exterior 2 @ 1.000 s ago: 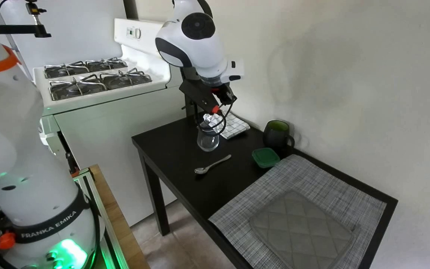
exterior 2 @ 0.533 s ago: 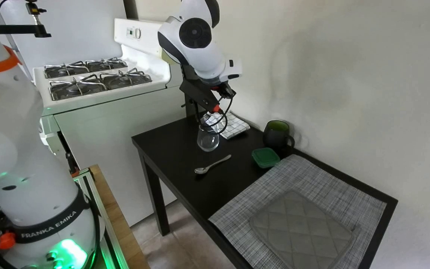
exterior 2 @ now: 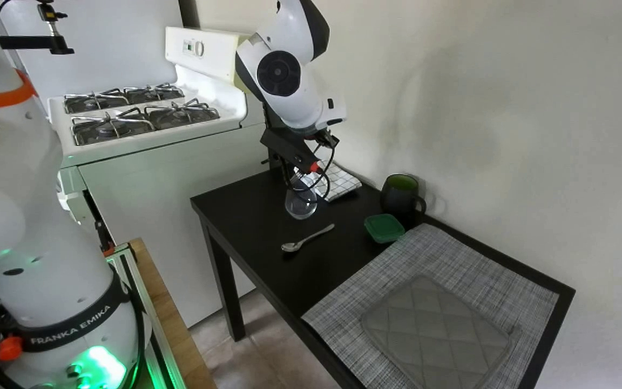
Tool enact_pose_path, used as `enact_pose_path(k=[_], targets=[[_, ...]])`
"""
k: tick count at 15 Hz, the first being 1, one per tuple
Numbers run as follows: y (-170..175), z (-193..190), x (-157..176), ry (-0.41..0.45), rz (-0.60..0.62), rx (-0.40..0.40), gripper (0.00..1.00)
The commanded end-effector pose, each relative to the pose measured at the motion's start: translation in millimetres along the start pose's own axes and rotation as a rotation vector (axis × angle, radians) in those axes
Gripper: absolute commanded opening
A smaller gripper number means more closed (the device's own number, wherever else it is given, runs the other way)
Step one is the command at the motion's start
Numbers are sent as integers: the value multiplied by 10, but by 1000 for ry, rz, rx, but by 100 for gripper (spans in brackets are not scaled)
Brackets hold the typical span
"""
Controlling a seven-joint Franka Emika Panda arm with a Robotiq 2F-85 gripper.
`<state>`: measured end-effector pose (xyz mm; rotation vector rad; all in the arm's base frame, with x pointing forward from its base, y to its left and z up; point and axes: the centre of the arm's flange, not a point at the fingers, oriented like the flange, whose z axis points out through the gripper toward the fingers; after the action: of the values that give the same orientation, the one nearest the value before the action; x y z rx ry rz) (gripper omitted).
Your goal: Lift the folk and spoon from the table and put them in the glass cup
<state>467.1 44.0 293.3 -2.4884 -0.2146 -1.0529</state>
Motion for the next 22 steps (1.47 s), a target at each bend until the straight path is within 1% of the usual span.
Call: enact_pose_path(k=[1, 7, 12, 18, 19, 21, 22], targets=[[6, 191, -150, 43, -18, 26, 3], [86, 252, -271, 67, -61, 10, 3], [137, 258, -392, 54, -76, -21, 3], [153, 282, -494, 49, -98, -38, 3], [153, 284, -503, 49, -101, -37, 7], [147, 289, -524, 44, -105, -38, 38], [144, 288, -533, 42, -107, -36, 46]])
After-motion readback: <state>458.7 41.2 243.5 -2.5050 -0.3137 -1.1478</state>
